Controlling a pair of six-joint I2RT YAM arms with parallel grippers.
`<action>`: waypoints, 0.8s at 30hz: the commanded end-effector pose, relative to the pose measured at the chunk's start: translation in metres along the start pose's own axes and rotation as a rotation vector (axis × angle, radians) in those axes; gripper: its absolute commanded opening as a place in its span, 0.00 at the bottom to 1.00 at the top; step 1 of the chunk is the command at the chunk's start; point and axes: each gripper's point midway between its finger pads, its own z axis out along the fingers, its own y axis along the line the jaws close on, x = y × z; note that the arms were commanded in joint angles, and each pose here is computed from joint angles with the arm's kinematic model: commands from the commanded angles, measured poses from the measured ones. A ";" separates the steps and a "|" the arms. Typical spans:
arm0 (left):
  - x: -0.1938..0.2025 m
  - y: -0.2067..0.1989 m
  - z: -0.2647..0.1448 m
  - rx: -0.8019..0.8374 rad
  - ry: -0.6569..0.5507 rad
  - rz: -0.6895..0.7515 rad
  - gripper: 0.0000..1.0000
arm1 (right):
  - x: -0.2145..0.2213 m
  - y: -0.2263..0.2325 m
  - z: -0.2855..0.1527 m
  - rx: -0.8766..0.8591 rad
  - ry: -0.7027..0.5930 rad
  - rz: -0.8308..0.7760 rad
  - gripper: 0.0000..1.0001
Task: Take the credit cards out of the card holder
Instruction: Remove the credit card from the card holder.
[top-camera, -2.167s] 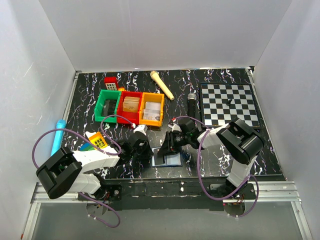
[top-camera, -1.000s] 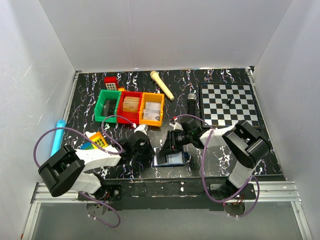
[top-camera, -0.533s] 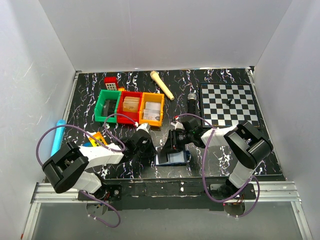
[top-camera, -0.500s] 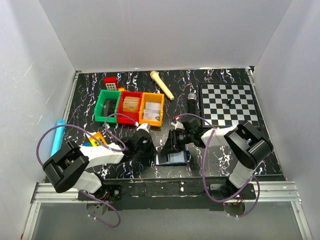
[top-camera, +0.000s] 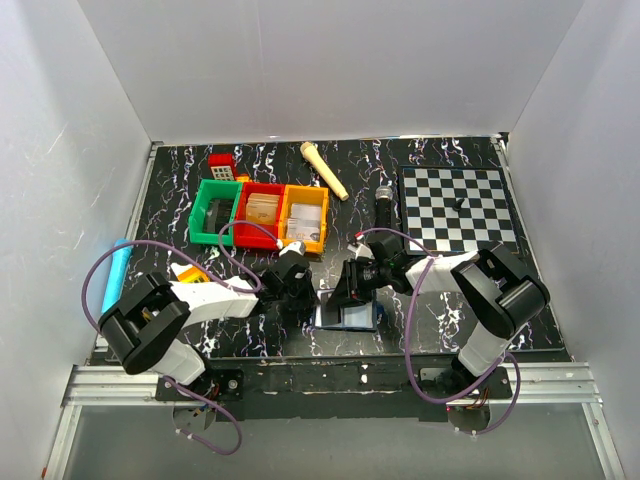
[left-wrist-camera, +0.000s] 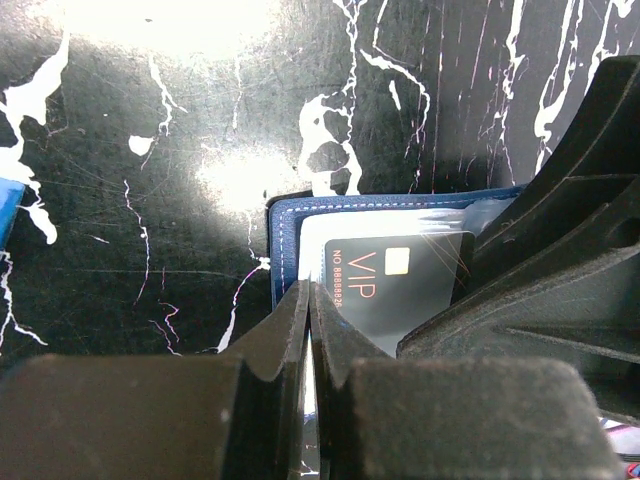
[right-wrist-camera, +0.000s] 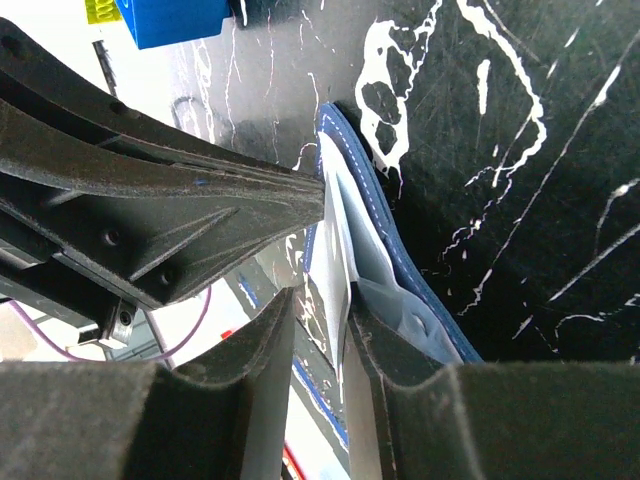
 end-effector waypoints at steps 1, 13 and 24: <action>0.048 0.071 -0.001 -0.269 0.153 0.019 0.00 | -0.002 0.013 -0.006 -0.045 -0.008 -0.047 0.32; 0.053 0.081 0.000 -0.305 0.171 -0.011 0.00 | -0.008 0.011 -0.015 -0.052 -0.028 -0.041 0.32; 0.054 0.083 0.002 -0.310 0.183 -0.017 0.00 | -0.007 0.011 -0.019 -0.050 -0.031 -0.042 0.32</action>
